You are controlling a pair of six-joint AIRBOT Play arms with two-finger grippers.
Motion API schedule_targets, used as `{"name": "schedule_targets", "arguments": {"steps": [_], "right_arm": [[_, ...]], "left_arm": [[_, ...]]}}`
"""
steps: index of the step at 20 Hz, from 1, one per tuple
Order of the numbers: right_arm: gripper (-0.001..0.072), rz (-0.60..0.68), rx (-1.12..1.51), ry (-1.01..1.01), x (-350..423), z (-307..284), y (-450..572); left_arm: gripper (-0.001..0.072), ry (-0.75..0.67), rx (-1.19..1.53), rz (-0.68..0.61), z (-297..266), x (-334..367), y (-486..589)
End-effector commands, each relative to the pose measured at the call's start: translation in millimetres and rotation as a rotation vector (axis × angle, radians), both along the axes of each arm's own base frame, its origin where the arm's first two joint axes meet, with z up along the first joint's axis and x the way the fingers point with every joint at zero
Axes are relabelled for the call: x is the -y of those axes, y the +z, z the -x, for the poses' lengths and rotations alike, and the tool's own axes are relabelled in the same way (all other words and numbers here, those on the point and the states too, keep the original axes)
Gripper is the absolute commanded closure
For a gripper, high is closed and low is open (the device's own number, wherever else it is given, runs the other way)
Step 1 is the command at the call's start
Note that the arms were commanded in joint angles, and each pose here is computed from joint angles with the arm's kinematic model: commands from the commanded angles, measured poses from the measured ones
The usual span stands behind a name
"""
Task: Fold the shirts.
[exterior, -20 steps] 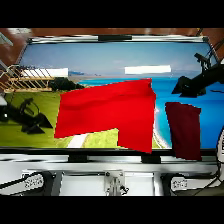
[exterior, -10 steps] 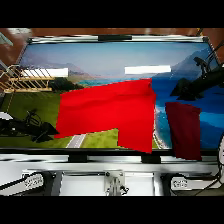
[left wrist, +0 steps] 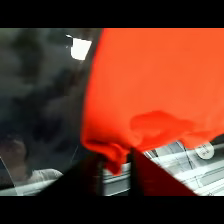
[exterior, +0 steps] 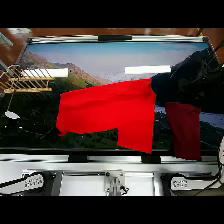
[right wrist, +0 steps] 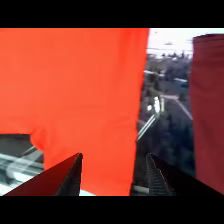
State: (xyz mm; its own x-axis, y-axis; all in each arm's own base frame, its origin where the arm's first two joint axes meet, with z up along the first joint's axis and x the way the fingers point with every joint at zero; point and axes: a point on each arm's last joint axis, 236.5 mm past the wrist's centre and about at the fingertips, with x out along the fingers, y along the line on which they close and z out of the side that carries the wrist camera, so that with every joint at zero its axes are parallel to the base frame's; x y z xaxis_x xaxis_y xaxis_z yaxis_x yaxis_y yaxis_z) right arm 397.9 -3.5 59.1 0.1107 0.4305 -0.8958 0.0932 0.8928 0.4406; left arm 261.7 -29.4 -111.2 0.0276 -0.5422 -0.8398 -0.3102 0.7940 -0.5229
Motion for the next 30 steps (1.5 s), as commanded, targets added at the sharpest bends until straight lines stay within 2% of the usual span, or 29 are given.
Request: {"name": "schedule_targets", "arguments": {"steps": [1, 2, 6, 10, 13, 17, 21, 23, 27, 28, 29, 30], "right_arm": [[0.0213, 0.046, -0.054, -0.022, 11.0, 7.3, -17.8], [0.0212, 0.035, -0.096, -0.021, 8.9, 16.3, -29.9], [0.0213, -0.002, -0.207, -0.065, -1.4, 43.1, -88.5], [0.0213, -0.117, -0.17, -0.137, -26.6, 35.8, -112.2], [0.0214, -0.079, -0.174, -0.111, -32.1, 42.1, -128.9], [0.0214, 0.026, -0.214, 0.043, -46.1, 57.5, -154.0], [0.0218, -0.038, -0.235, 0.005, -61.9, 53.1, -161.3], [0.0345, -0.044, -0.223, -0.027, -63.1, 46.5, -163.6], [0.0355, -0.04, -0.258, 0.023, -82.9, 53.0, -178.4], [0.0544, -0.028, -0.27, 0.048, -86.7, 56.4, -183.8], [0.0656, -0.017, -0.263, 0.052, -86.4, 55.3, -185.3], [0.0657, -0.025, -0.238, 0.07, -87.8, 50.5, -180.1]], "left_arm": [[0.06, -0.007, -0.009, -0.006, 1.1, 1.2, -3.1], [0.0675, -0.02, -0.01, 0.0, 2.2, 2.3, -1.4], [0.0675, -0.058, 0.002, 0.018, -0.5, 3.8, 10.2], [0.0677, -0.104, 0.045, 0.02, -5.9, 3.5, 24.7], [0.0676, -0.105, 0.064, 0.012, -8.8, 2.3, 29.3], [0.0677, -0.115, 0.083, 0.006, -9.7, 2.2, 33.2], [0.0676, -0.127, 0.137, -0.016, -14.5, 0.1, 44.5], [0.0676, -0.127, 0.151, -0.023, -18.2, -1.3, 48.4], [0.0677, -0.133, 0.181, -0.033, -27.6, -4.4, 57.3], [0.0676, -0.137, 0.186, -0.033, -29.3, -4.8, 60.3], [0.0676, -0.141, 0.193, -0.034, -31.7, -5.5, 63.8], [0.0677, -0.144, 0.205, -0.038, -35.4, -6.6, 68.1]]}}
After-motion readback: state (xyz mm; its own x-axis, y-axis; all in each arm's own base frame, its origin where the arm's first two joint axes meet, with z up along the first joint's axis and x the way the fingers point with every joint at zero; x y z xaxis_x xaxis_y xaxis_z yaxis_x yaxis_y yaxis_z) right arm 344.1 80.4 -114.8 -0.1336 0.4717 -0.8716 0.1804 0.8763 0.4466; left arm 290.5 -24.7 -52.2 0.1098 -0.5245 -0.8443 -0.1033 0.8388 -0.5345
